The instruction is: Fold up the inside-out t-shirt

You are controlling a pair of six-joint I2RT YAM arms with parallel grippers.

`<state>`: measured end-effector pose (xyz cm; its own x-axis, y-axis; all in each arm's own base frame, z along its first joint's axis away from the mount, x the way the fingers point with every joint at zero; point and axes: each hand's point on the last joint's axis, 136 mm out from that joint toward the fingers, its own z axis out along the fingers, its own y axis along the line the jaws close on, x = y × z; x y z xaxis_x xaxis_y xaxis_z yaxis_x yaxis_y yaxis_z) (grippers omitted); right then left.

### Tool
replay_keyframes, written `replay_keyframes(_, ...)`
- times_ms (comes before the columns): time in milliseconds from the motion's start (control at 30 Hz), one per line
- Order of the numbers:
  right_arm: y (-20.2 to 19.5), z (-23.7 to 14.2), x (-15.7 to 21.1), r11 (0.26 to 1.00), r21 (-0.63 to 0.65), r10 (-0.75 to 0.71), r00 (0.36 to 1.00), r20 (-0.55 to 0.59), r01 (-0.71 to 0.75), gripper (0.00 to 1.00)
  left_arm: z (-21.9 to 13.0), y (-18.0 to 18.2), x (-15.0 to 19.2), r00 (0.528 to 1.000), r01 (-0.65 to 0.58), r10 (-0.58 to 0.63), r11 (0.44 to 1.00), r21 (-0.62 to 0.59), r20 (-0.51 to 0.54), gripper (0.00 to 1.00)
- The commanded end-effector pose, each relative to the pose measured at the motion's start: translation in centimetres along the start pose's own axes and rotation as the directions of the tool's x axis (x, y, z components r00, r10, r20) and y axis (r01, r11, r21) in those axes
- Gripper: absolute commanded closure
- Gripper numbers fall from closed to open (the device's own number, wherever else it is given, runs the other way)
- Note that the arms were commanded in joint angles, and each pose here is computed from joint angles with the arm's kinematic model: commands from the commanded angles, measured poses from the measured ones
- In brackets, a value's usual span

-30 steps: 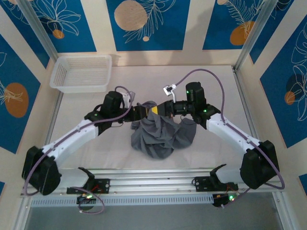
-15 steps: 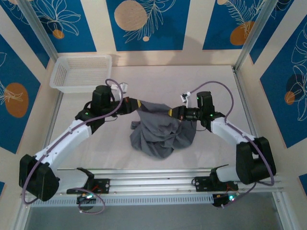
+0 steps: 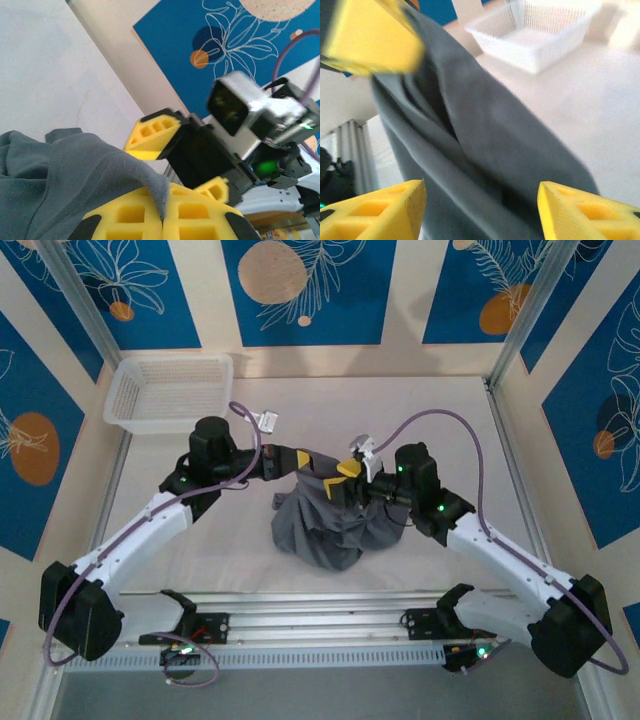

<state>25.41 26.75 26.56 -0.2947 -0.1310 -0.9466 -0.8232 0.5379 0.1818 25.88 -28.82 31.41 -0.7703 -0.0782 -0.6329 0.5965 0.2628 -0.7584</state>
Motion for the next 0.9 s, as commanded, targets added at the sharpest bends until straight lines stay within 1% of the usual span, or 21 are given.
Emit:
replay_keyframes(0, -1.6, 0.6, -2.4, 0.955, 0.179, -0.251, 0.966, 0.056, 0.238, 0.4, 0.2, -2.2, 0.0, 0.996, -0.088, 0.09, 0.994, 0.063, -0.022, 1.0)
replay_keyframes(200, -1.4, 3.3, -3.6, 0.899, 0.235, -0.385, 0.923, 0.02, 0.37, 0.39, 0.2, -2.0, 0.1, 0.996, -0.084, 0.086, 0.995, 0.045, -0.026, 1.0)
replay_keyframes(300, -1.1, 4.0, -4.2, 0.883, 0.252, -0.414, 0.91, 0.021, 0.396, 0.38, 0.3, -2.1, 0.2, 0.996, -0.084, 0.085, 0.995, 0.048, -0.026, 1.0)
replay_keyframes(367, -1.5, 4.5, -4.1, 0.878, 0.273, -0.406, 0.914, -0.007, 0.393, 0.38, 0.4, -2.0, 0.2, 0.996, -0.081, 0.082, 0.996, 0.045, -0.025, 1.0)
replay_keyframes(467, -3.0, 5.2, -3.5, 0.87, 0.333, -0.36, 0.93, -0.078, 0.364, 0.4, 0.4, -1.9, 0.2, 0.996, -0.083, 0.084, 0.996, 0.036, -0.023, 1.0)
replay_keyframes(533, -3.9, 5.1, -3.1, 0.881, 0.357, -0.293, 0.95, -0.108, 0.312, 0.44, 0.4, -1.8, 0.2, 0.996, -0.086, 0.087, 0.996, 0.026, -0.027, 1.0)
replay_keyframes(633, -5.0, 4.0, -1.9, 0.915, 0.352, -0.144, 0.976, -0.164, 0.194, 0.57, 0.4, -1.5, 0.4, 0.996, -0.084, 0.085, 0.996, 0.016, -0.035, 1.0)
replay_keyframes(667, -4.9, 3.6, -1.6, 0.931, 0.329, -0.106, 0.979, -0.174, 0.159, 0.6, 0.4, -1.4, 0.5, 0.996, -0.083, 0.083, 0.996, 0.015, -0.038, 1.0)
replay_keyframes(733, -3.5, 3.1, -1.0, 0.968, 0.226, -0.066, 0.981, -0.18, 0.107, 0.64, 0.4, -1.2, 0.6, 0.996, -0.083, 0.084, 0.996, 0.01, -0.04, 1.0)
replay_keyframes(800, -2.0, 2.7, -0.9, 0.99, 0.131, -0.035, 0.986, -0.166, 0.057, 0.68, 0.5, -1.1, 0.6, 0.996, -0.081, 0.081, 0.997, 0.011, -0.04, 1.0)
replay_keyframes(867, -1.9, 2.5, -1.1, 0.992, 0.127, -0.004, 0.987, -0.158, 0.024, 0.7, 0.7, -1.2, 0.5, 0.996, -0.081, 0.082, 0.996, 0.021, -0.037, 1.0)
